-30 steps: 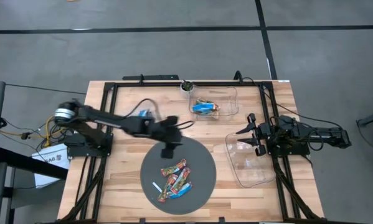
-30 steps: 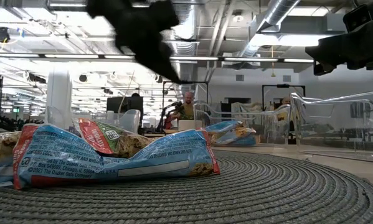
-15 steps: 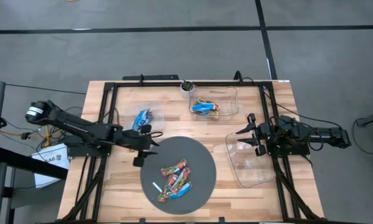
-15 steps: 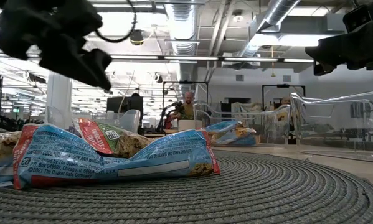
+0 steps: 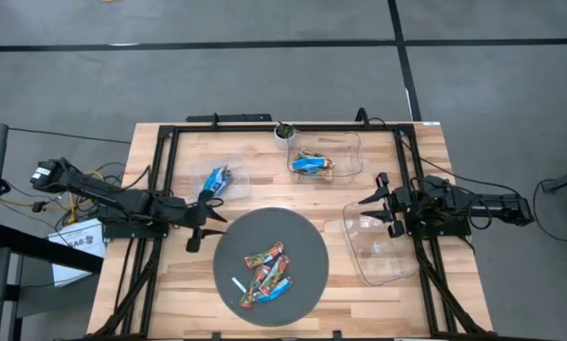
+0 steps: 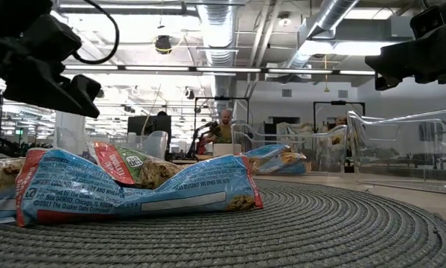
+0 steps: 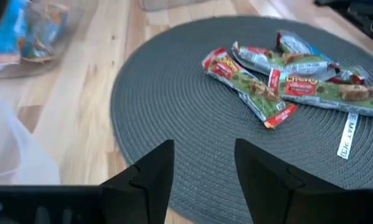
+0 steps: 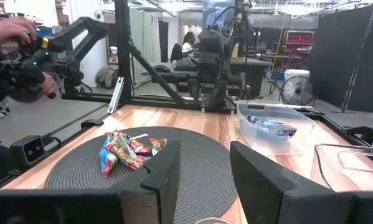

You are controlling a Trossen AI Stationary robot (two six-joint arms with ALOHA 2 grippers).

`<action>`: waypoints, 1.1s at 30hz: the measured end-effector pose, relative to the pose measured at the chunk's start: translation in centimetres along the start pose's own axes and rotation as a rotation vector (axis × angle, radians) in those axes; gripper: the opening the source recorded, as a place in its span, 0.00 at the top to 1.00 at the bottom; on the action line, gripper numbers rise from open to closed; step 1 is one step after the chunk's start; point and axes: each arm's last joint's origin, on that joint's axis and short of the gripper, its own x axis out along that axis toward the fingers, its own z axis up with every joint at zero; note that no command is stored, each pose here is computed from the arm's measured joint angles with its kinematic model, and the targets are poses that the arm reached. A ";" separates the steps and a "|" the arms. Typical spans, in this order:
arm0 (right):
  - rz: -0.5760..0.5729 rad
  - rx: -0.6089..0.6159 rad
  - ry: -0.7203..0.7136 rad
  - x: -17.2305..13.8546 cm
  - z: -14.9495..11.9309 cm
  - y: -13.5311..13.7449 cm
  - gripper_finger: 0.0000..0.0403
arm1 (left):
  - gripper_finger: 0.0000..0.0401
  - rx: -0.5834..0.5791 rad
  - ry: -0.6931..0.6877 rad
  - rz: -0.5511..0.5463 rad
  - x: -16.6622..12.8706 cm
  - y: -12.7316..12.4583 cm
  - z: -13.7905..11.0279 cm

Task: Pick and place Granola Bars by type
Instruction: Put the red granola bar into the bottom transparent bin

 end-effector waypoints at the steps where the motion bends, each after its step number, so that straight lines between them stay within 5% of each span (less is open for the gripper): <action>1: 0.000 0.000 0.000 0.0 0.0 0.0 0.67 | 0.59 -0.001 -0.013 0.006 -0.2 0.0 -0.2; 10: 0.000 0.000 0.000 0.0 0.0 0.0 0.67 | 0.59 0.048 -0.168 0.029 -0.6 0.2 -2.0; 23: 0.000 0.000 0.000 0.0 0.0 0.0 0.67 | 0.59 0.195 -0.285 0.074 -2.3 0.6 -1.5; 33: 0.000 0.000 0.000 0.0 0.0 0.0 0.67 | 0.59 0.209 -0.437 0.001 -3.7 0.6 -0.8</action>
